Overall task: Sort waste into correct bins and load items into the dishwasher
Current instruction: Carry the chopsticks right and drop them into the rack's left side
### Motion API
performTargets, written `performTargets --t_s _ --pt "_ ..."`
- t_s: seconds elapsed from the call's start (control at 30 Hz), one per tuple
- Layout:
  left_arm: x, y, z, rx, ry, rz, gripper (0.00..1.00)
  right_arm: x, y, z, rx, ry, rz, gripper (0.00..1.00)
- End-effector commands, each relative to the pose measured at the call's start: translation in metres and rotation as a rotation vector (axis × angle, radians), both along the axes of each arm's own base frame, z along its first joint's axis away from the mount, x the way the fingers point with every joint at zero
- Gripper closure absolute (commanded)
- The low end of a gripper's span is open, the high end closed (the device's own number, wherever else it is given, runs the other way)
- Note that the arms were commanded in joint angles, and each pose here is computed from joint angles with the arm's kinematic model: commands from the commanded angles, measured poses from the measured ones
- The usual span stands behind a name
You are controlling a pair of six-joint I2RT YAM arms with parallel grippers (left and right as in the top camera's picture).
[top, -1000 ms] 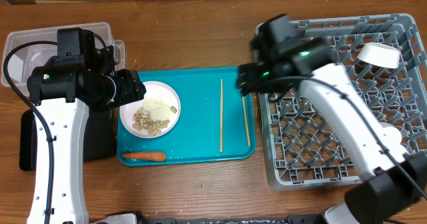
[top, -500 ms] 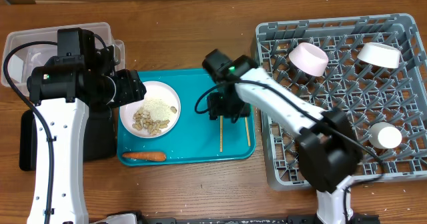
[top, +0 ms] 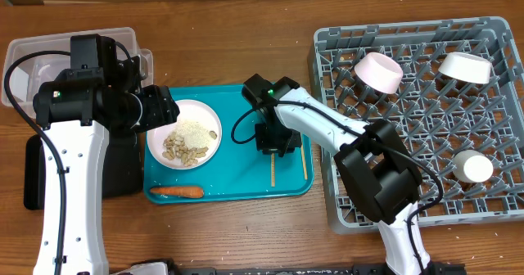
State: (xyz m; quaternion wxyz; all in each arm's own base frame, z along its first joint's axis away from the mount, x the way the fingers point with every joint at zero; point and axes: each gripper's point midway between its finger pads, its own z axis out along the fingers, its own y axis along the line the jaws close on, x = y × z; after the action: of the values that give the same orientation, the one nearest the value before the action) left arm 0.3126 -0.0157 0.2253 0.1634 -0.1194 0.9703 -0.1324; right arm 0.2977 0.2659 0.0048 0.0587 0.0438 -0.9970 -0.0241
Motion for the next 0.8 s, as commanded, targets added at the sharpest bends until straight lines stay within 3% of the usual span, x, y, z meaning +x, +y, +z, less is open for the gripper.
performTargets --t_s 0.0,0.1,0.33,0.5,0.77 --pt "0.0 0.001 -0.002 -0.001 0.005 0.002 0.3 -0.003 -0.001 -0.019 -0.026 0.028 -0.004 0.85" --pt "0.0 0.001 -0.002 -0.001 0.005 0.002 0.3 -0.003 -0.001 -0.018 -0.025 0.027 -0.004 0.96" --pt "0.0 0.001 -0.002 -0.001 0.005 0.002 0.31 0.014 -0.006 0.025 0.022 -0.028 0.016 0.96" --pt "0.0 0.001 -0.002 -0.001 0.004 0.002 0.3 0.032 -0.035 0.111 0.101 -0.162 0.036 0.96" --pt "0.0 0.001 -0.002 -0.001 0.004 0.002 0.31 0.014 -0.106 0.162 0.076 -0.143 0.023 0.96"
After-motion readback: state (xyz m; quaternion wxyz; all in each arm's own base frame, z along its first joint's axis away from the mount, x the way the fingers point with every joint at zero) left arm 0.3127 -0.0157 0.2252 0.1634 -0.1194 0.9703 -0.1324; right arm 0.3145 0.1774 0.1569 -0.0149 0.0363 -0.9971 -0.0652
